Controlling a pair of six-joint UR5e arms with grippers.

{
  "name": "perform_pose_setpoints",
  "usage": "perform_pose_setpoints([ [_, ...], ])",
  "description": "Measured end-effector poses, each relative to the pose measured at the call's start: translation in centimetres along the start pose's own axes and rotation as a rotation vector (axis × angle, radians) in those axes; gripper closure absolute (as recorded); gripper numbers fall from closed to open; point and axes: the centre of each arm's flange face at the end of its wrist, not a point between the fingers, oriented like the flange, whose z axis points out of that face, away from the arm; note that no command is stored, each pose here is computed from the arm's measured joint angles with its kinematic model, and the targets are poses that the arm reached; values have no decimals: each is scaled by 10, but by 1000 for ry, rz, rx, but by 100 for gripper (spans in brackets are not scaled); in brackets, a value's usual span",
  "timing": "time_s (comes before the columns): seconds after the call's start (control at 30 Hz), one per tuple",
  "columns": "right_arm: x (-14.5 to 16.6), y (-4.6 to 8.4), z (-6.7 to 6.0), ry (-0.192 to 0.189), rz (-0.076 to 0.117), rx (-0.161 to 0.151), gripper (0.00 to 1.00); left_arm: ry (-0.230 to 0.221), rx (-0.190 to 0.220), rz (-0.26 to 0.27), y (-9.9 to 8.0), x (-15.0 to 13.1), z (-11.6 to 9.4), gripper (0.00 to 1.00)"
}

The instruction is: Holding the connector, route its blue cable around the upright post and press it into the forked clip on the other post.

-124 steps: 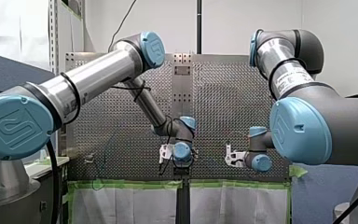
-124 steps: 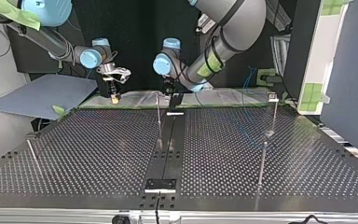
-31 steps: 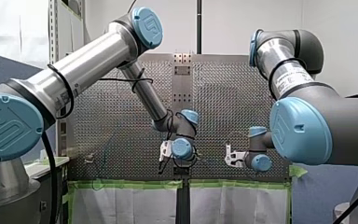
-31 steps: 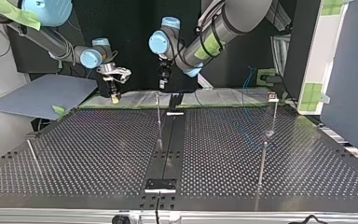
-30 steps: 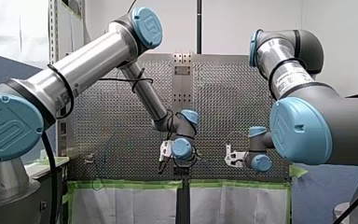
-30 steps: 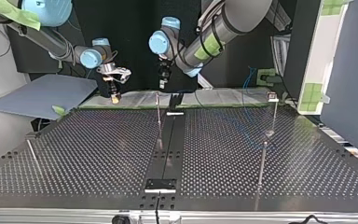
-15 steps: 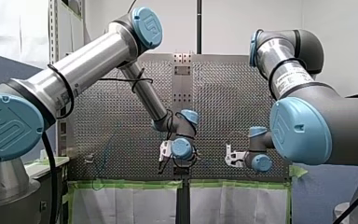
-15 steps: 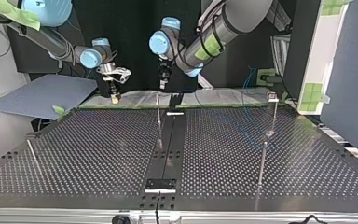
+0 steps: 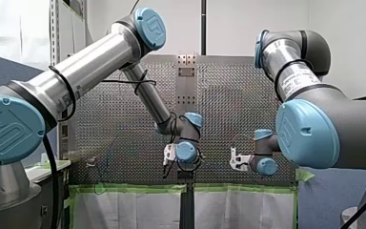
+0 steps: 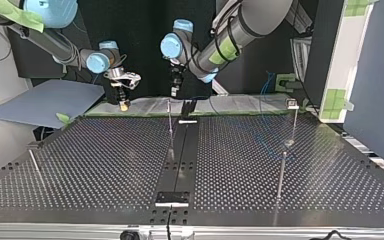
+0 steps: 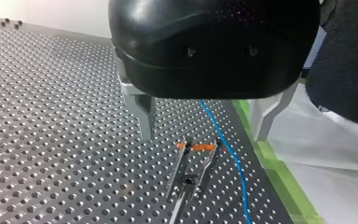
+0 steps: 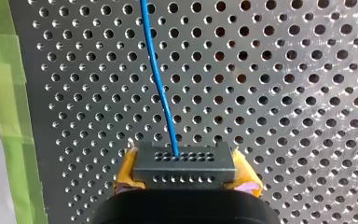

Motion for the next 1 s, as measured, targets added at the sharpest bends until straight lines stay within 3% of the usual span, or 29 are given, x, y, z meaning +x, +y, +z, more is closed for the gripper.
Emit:
perform_pose_setpoints([
  [0.4,-1,-4,-1,-10,-2,12,100,-5,-5,-13,2,0,3,0],
  [0.73,-4,-13,-4,-37,-23,48,100,4,-29,-22,8,1,4,0],
  [1.0,-8,-15,-9,-46,-29,53,100,25,-36,-14,11,3,3,0],
])
